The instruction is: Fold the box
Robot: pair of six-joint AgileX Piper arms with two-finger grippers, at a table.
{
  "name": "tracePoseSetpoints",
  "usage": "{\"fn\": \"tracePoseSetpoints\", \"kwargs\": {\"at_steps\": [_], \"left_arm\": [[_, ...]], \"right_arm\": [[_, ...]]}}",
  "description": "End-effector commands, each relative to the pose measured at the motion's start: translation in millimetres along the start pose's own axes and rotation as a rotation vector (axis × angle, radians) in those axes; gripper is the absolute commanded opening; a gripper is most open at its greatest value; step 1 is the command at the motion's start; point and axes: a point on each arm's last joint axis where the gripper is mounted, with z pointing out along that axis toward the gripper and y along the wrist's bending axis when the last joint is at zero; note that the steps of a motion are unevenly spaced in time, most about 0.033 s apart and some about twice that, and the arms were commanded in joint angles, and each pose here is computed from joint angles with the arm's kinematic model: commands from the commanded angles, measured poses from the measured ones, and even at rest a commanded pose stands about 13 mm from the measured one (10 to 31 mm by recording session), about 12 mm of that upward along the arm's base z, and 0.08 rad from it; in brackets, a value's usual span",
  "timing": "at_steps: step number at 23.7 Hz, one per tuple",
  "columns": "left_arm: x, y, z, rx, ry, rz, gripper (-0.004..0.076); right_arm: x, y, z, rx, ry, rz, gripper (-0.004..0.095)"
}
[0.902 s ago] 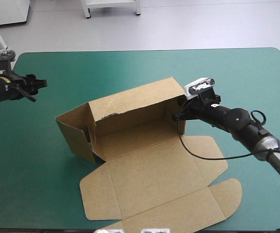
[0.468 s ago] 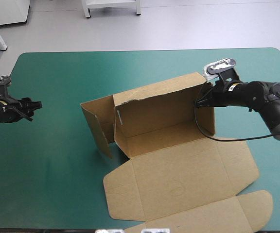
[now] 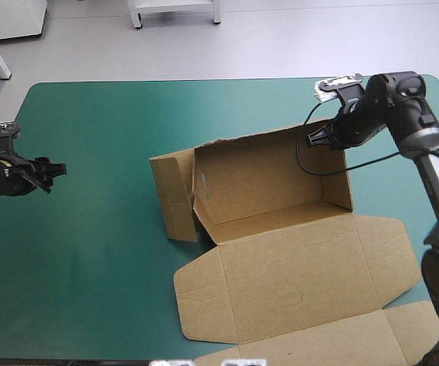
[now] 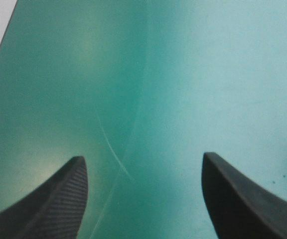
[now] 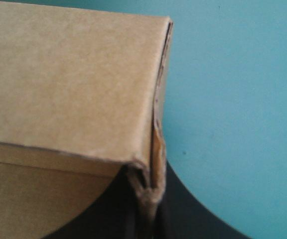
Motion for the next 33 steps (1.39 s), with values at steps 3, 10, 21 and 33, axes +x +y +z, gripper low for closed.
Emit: {"fn": "tracePoseSetpoints", "kwargs": {"at_steps": [3, 10, 21, 33], "left_arm": [[-5, -4, -17, 0.021, -0.042, 0.007, 0.0476], [-3, -7, -17, 0.053, -0.024, -0.016, 0.0476], [-2, -8, -17, 0.063, -0.008, -0.018, 0.0476], [-5, -12, -17, 0.112, -0.042, -0.023, 0.0476]], "right_arm": [[-28, -2, 9, -0.039, -0.042, 0.039, -0.0017], [-50, -6, 52, -0.058, -0.039, 0.016, 0.0314], [-40, 0, -49, 0.006, -0.215, -0.016, 0.0632], [-3, 27, -43, 0.118, -0.189, -0.064, 0.0634]]}}
